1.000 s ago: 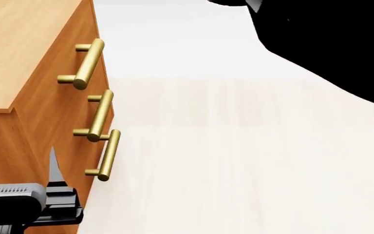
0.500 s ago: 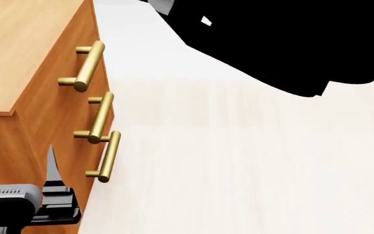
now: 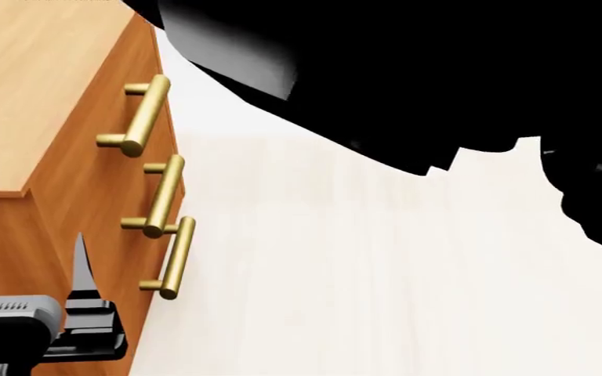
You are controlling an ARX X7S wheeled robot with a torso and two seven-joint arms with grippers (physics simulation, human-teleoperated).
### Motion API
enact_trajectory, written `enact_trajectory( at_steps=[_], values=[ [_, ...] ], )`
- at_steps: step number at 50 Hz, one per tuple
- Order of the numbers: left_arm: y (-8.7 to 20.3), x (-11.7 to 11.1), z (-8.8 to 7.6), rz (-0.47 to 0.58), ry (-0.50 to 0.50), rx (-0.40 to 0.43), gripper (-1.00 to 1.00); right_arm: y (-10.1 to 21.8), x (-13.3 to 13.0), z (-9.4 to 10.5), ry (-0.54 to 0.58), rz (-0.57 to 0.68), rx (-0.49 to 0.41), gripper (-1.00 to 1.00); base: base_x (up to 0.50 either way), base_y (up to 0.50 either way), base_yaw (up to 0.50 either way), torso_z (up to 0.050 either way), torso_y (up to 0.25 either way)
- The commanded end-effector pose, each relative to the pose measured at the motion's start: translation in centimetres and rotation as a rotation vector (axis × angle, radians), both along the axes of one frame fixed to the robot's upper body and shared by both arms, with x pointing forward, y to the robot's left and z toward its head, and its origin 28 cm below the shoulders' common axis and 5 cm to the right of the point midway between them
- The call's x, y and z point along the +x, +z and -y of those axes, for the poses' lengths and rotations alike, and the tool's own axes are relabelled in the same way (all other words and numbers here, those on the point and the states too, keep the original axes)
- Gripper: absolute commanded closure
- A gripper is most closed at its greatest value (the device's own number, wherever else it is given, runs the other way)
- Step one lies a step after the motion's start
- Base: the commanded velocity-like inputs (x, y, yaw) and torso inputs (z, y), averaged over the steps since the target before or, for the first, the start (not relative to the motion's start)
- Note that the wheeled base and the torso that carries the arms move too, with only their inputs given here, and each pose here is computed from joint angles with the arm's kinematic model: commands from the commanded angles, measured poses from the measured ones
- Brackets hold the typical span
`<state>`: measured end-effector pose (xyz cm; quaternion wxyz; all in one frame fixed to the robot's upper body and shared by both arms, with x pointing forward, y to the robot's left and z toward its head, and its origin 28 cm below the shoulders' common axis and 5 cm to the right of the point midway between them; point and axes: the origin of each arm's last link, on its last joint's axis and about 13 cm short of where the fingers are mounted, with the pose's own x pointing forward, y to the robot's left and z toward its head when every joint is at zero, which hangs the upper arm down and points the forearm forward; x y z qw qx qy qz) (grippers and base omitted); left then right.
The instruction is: Close the top drawer of the cabinet and put the bowl on top of it.
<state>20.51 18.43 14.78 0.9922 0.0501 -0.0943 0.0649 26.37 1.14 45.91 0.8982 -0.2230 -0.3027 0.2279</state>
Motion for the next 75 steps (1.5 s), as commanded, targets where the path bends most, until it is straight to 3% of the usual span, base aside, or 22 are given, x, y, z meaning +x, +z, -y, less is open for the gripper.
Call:
enact_trajectory(
  at_steps=[1,50,75],
  values=[
    [-0.1,0.0,0.0,-0.007,-0.007,0.000,-1.00,-0.2,0.3,-0.6,0.007,0.015,-0.008,1.00,0.00,0.00,0.00,0.014,0.250],
    [-0.7,0.9,-0.1,-0.063,0.034,-0.016,-1.00,-3.8,2.2,-4.0,0.092,-0.037,-0.057,1.00,0.00,0.00,0.00,0.013,0.250],
    [-1.3,1.1,-0.4,-0.060,0.059,0.001,-1.00,-6.7,3.9,-5.8,0.136,-0.094,-0.075,1.00,0.00,0.00,0.00,0.000,0.002]
  ],
)
